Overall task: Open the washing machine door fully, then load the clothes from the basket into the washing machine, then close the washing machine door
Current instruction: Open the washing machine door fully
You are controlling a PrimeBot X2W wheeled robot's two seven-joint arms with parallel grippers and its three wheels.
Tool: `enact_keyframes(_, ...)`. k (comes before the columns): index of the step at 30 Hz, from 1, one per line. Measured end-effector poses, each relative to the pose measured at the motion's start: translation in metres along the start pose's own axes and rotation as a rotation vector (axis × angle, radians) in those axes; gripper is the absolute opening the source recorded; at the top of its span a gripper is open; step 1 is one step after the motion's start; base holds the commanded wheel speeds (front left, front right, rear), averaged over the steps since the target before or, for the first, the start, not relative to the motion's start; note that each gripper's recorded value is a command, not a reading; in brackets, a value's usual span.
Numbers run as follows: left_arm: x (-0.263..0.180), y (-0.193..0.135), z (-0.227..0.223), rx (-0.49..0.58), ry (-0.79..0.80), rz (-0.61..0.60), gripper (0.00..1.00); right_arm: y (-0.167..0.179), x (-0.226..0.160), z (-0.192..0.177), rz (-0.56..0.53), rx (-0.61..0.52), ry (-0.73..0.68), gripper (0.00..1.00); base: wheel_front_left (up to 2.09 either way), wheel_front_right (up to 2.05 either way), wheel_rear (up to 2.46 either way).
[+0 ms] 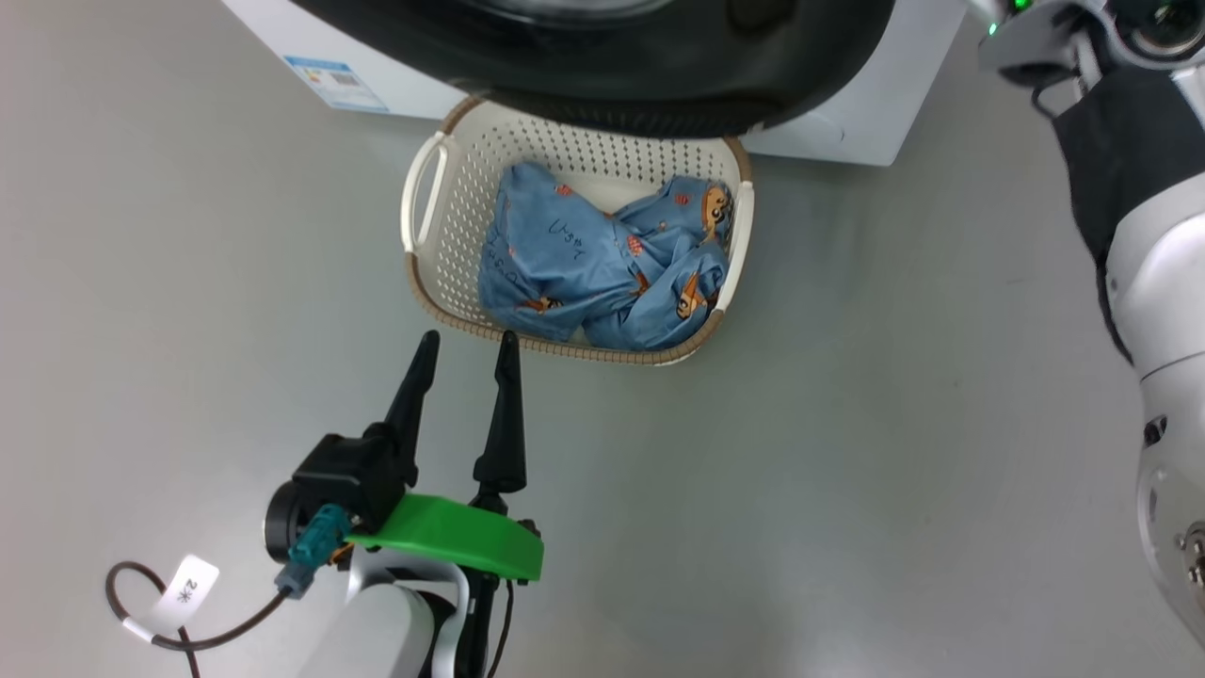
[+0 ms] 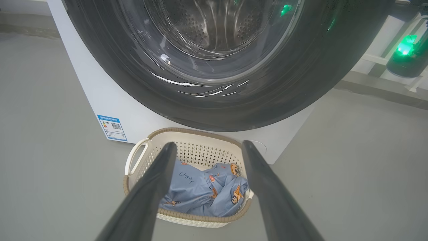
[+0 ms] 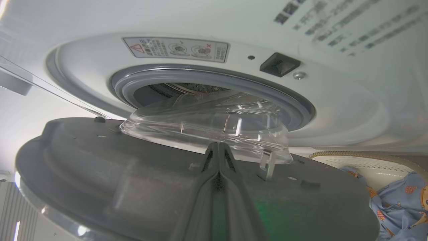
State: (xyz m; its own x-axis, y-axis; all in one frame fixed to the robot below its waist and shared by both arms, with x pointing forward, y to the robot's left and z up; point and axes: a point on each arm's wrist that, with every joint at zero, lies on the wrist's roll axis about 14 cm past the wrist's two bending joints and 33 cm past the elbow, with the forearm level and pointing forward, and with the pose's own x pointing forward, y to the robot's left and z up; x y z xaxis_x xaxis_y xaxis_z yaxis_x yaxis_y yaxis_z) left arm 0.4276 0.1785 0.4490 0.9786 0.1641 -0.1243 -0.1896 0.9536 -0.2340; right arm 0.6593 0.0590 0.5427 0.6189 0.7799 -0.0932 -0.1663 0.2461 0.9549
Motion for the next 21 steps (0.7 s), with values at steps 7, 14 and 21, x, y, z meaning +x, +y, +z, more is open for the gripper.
enact_keyframes(7, -0.011, -0.001, 0.006, -0.004, -0.012, -0.005, 1.00, 0.003, -0.012, -0.025, -0.017, -0.008, 0.058, 0.00, 0.00, 0.00, 0.00)
enact_keyframes(14, -0.022, -0.001, 0.012, -0.001, -0.028, -0.006, 1.00, 0.006, -0.024, -0.053, -0.026, -0.003, 0.118, 0.00, 0.00, 0.00, 0.00)
enact_keyframes(21, -0.032, -0.002, 0.018, 0.004, -0.045, -0.016, 1.00, 0.011, -0.033, -0.082, -0.025, 0.009, 0.182, 0.00, 0.00, 0.00, 0.00)
